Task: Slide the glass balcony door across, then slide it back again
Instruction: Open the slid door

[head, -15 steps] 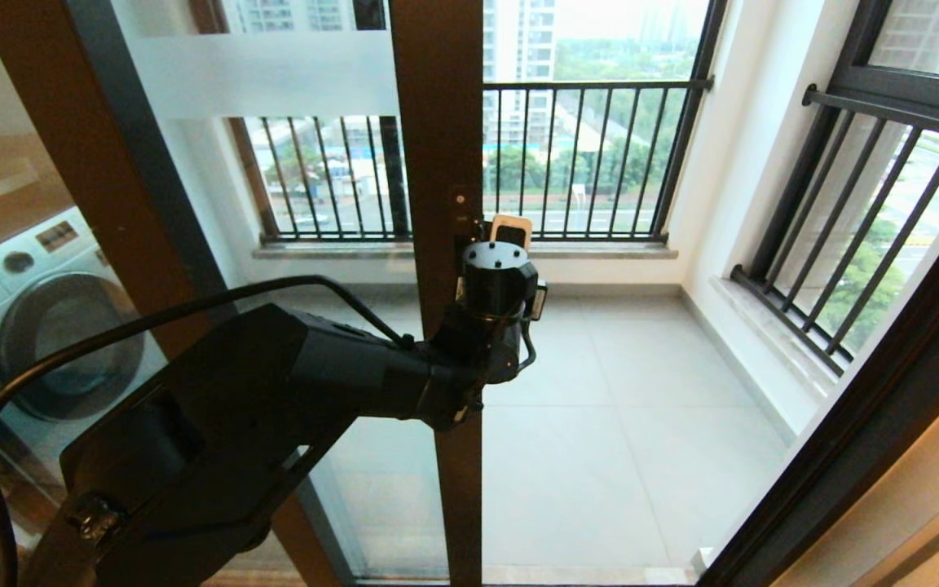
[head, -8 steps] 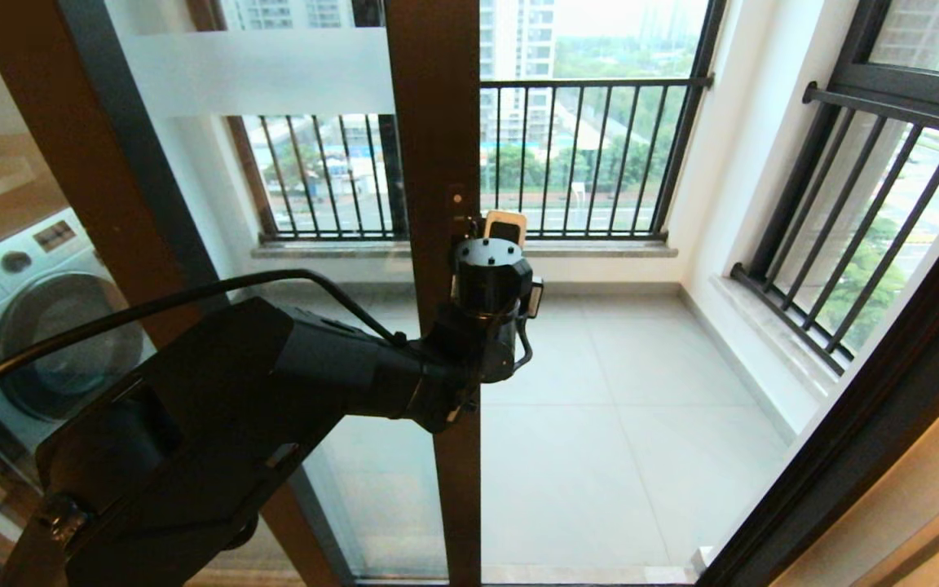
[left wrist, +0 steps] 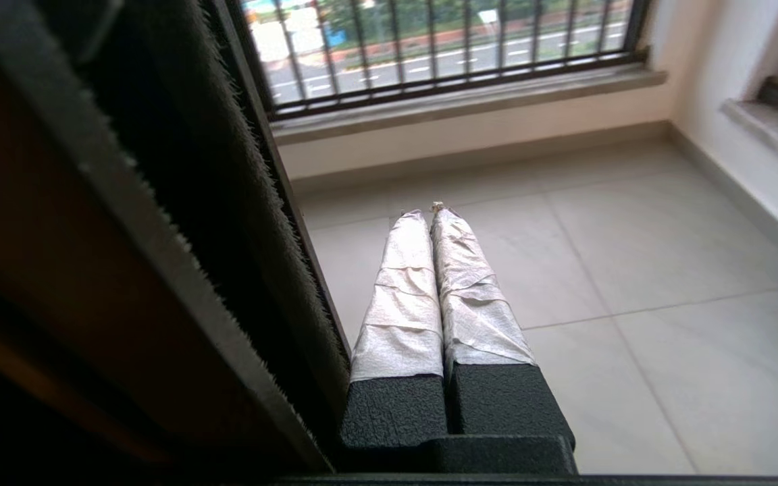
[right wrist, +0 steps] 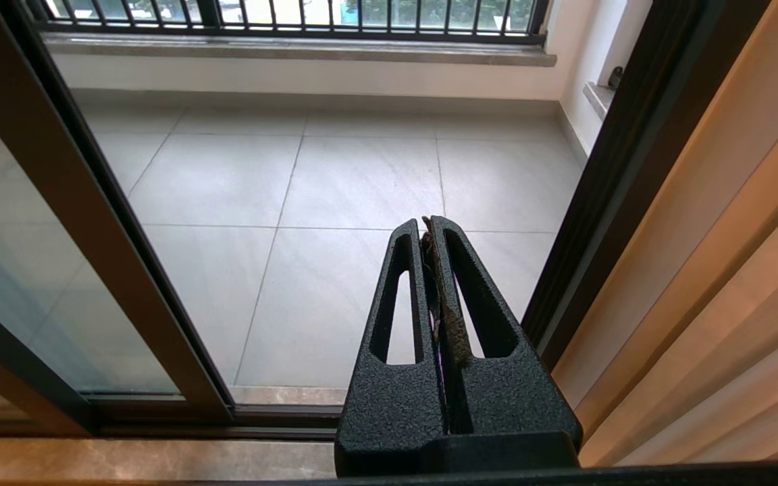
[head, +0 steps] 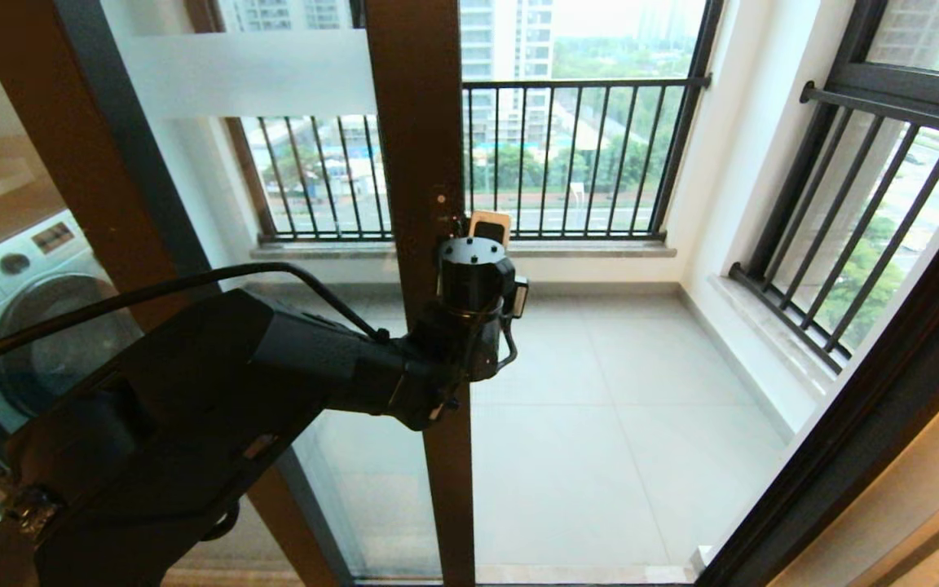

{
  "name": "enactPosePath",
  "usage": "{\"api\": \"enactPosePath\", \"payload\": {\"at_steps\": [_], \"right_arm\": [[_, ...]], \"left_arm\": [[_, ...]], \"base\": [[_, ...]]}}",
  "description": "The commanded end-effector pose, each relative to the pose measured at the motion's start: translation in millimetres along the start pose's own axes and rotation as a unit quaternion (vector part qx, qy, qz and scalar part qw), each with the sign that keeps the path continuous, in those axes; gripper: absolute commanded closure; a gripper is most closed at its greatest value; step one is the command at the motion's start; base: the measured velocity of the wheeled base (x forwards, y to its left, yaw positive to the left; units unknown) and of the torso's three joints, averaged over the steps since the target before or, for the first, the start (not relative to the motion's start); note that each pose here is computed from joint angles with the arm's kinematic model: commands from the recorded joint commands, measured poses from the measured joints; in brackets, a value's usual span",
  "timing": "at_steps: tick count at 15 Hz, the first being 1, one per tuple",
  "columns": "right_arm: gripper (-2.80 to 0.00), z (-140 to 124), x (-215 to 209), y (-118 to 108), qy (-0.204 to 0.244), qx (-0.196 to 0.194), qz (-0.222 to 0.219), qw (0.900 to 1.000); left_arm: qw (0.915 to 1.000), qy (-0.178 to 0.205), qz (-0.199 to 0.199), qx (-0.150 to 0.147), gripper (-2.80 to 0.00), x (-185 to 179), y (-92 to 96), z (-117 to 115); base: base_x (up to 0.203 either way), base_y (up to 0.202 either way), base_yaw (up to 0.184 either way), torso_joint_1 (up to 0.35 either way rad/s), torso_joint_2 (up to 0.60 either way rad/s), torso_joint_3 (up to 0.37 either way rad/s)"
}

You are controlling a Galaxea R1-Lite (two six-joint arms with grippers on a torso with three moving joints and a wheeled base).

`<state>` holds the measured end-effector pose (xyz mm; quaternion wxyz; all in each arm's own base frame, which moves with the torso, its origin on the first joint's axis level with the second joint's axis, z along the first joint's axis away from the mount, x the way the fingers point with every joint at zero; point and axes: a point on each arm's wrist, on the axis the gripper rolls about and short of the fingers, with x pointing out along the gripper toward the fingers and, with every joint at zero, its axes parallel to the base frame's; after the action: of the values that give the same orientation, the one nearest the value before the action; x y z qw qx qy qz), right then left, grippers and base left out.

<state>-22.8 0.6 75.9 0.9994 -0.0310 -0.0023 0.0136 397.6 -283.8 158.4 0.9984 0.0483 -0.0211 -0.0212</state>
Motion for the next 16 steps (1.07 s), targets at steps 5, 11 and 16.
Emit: {"api": "enactPosePath", "payload": {"at_steps": [5, 11, 16], "right_arm": [[0.00, 0.0, 0.0, 0.0, -0.001, 0.000, 0.002, 1.000], [0.00, 0.0, 0.0, 0.0, -0.001, 0.000, 0.001, 1.000], [0.00, 0.0, 0.0, 0.0, 0.000, -0.001, 0.000, 1.000]], "left_arm": [[0.9999, -0.002, 0.013, -0.002, 0.00, 4.4, 10.6, 1.2], [0.9998, -0.003, 0.018, -0.002, 0.00, 5.0, 15.9, 1.3], [0.9994, 0.003, 0.036, 0.002, 0.00, 9.3, 33.2, -3.5]], "base": [[0.000, 0.000, 0.000, 0.000, 0.00, 0.000], [0.000, 0.000, 0.000, 0.000, 0.00, 0.000], [0.000, 0.000, 0.000, 0.000, 0.00, 0.000]]}}
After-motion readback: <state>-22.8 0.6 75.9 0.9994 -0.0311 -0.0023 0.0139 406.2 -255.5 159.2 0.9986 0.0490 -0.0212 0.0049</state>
